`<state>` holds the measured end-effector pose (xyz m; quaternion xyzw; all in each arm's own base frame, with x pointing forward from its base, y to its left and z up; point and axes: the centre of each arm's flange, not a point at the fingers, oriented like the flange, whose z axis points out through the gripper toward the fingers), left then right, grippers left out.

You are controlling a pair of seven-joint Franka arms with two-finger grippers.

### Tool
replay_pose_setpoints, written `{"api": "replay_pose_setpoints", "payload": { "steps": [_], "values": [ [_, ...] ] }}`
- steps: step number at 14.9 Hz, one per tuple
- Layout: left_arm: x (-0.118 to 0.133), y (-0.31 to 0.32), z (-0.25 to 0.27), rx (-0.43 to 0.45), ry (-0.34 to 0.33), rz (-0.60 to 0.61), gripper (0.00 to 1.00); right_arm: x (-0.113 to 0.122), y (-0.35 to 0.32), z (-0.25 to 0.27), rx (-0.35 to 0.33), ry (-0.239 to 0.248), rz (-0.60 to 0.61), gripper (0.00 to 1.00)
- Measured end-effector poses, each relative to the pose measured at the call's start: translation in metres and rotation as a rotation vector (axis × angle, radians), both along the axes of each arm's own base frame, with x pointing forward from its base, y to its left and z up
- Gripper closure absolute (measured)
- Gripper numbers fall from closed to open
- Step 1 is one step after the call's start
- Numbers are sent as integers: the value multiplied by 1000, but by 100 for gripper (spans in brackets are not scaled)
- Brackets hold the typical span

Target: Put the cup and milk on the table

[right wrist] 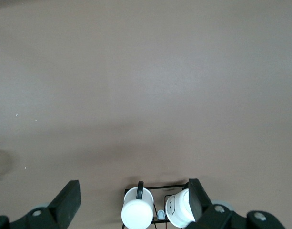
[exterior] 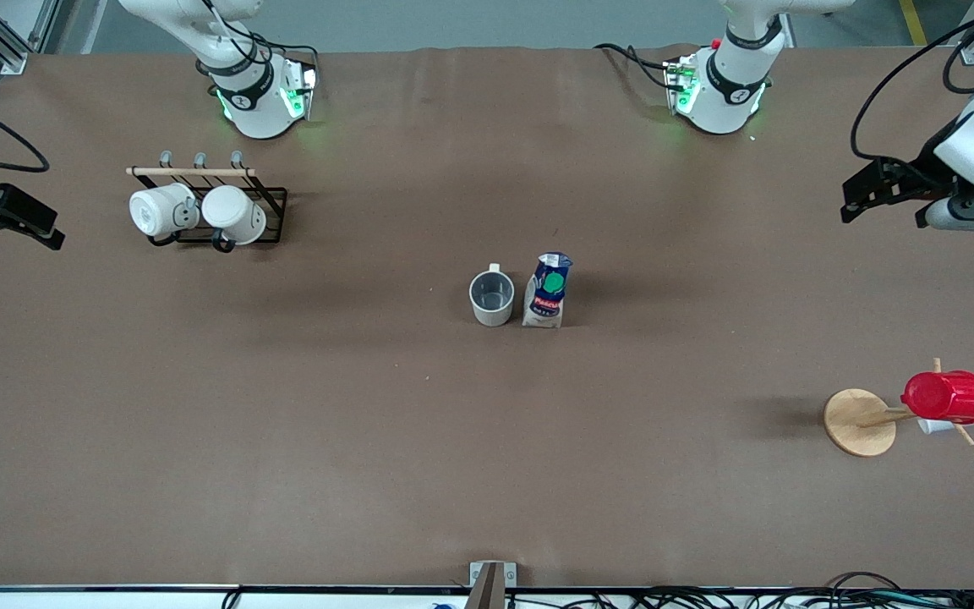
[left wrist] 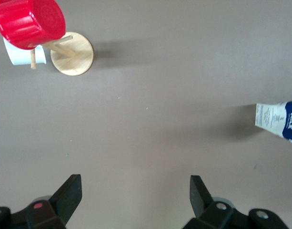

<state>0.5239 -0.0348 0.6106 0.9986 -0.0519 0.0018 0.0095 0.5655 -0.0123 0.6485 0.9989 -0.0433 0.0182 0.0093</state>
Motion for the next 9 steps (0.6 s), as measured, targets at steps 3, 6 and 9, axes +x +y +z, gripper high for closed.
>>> {"api": "replay_pose_setpoints", "payload": {
  "steps": [3,6,9],
  "values": [
    [-3,0,13,-1,-21,-2,0,0,0,0,0,0,0,0],
    [0,-2,26,-2,-34,-5,0,0,0,0,0,0,0,0],
    [12,-3,21,-1,-11,-6,0,0,0,0,0,0,0,0]
  ]
}}
